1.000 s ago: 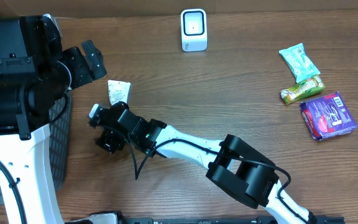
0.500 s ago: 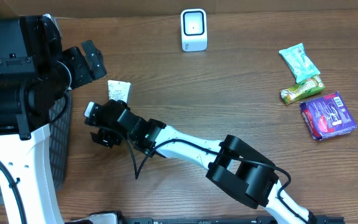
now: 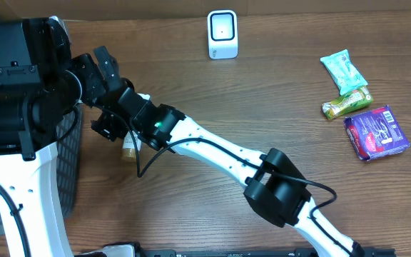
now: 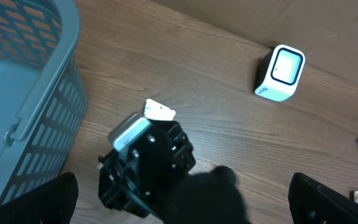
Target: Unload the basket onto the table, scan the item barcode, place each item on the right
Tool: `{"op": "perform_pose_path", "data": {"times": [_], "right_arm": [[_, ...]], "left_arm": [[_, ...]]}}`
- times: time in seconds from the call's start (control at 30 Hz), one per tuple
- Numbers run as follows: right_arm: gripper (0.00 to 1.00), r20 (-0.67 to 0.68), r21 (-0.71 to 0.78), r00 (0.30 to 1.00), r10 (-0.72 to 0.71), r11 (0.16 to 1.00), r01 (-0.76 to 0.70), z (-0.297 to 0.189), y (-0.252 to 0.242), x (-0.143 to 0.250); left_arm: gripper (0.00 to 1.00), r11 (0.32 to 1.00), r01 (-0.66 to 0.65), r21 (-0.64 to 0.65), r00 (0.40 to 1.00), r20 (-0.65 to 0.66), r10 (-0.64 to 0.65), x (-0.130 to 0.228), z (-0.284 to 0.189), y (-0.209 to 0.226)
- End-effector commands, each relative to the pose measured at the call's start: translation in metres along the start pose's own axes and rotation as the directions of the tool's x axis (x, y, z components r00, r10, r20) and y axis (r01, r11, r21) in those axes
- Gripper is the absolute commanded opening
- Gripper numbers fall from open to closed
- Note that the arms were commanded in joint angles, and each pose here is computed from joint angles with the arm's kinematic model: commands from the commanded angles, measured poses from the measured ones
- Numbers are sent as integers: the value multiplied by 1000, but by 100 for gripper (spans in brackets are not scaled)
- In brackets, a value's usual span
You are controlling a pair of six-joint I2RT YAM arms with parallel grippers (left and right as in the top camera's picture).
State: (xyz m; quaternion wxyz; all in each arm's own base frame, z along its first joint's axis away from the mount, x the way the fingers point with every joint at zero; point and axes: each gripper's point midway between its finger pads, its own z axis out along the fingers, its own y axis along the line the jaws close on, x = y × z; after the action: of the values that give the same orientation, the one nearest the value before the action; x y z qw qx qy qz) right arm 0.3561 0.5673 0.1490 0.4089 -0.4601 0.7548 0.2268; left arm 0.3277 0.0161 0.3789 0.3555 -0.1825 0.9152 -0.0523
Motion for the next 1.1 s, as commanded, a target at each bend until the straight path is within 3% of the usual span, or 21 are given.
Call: {"op": "perform_pose_path", "data": {"times": [0.0,0.33,0.57,0.8,1.07], "right_arm": [[86,-96,0,995,18,1000,-18,32,3,47],[82,-157,202,984,81,978,-48,48,-30,83],[70,-294,250,939,180,962,-106,37,-36,122],[70,-479,362,846,234,931,-52,5,-77,173],[70,-616,471,672,412,876,-105,-68,-132,211]], "left_arm": [[100,1000,-5,-6,1000,15,5,-4,-2,1],[100,1000,-5,-6,1000,15,5,-4,-2,1],[100,1000,-5,-6,1000,15,5,-4,-2,1],[100,1000,-5,-6,1000,15,6,-4,-2,1],[100,1000,-5,-6,1000,15,5,-4,-2,1]]}}
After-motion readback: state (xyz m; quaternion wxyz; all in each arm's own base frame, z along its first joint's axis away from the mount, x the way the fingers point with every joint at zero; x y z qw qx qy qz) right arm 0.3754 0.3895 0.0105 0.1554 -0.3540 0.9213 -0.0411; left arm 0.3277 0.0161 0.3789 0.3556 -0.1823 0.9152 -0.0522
